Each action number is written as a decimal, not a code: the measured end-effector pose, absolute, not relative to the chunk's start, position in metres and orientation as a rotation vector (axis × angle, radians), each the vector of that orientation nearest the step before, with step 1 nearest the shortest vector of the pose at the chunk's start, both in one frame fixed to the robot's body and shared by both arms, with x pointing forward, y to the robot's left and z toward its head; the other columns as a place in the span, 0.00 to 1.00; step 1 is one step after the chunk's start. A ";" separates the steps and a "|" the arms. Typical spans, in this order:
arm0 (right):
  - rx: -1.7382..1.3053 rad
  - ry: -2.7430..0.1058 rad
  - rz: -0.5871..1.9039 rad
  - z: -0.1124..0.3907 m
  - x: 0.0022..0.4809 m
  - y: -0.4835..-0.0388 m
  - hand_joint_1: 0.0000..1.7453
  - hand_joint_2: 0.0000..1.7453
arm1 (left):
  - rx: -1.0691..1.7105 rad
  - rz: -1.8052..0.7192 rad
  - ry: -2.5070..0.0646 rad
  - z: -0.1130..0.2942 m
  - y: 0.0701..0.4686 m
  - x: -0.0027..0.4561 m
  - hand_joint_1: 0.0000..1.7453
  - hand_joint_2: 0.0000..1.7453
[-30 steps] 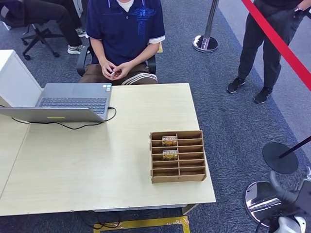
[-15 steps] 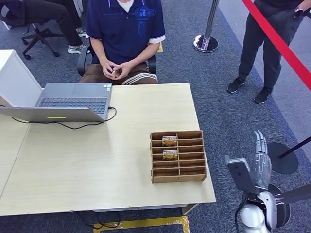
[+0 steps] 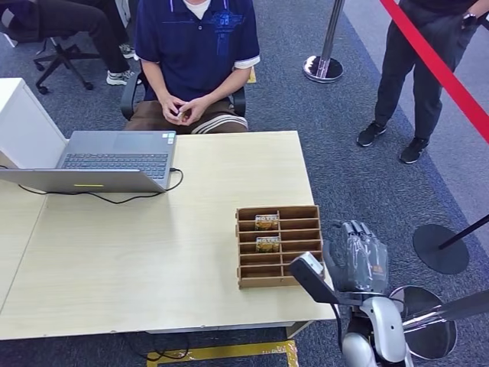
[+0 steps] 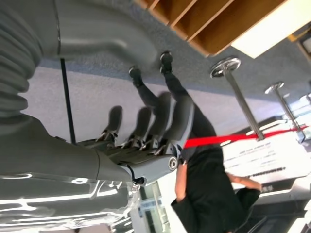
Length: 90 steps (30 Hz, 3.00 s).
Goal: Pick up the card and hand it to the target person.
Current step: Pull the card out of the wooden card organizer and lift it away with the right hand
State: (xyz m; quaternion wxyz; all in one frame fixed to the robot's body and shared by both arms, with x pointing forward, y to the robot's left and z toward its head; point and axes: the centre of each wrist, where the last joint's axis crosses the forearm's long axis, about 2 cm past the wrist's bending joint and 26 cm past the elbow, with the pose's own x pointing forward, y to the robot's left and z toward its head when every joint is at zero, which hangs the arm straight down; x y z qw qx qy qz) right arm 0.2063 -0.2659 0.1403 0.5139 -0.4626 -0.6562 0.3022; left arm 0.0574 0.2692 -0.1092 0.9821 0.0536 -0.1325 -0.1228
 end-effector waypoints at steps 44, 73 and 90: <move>-0.901 -1.513 0.970 0.135 0.230 -0.200 0.44 1.00 | 0.095 -0.277 -0.255 -0.109 0.265 0.058 0.00 0.00; -0.811 -1.565 1.025 0.139 0.254 -0.183 0.49 1.00 | 0.086 -0.277 -0.250 -0.109 0.262 0.058 0.00 0.00; -0.803 -1.555 1.016 0.135 0.255 -0.185 0.54 1.00 | 0.090 -0.277 -0.250 -0.109 0.262 0.058 0.00 0.00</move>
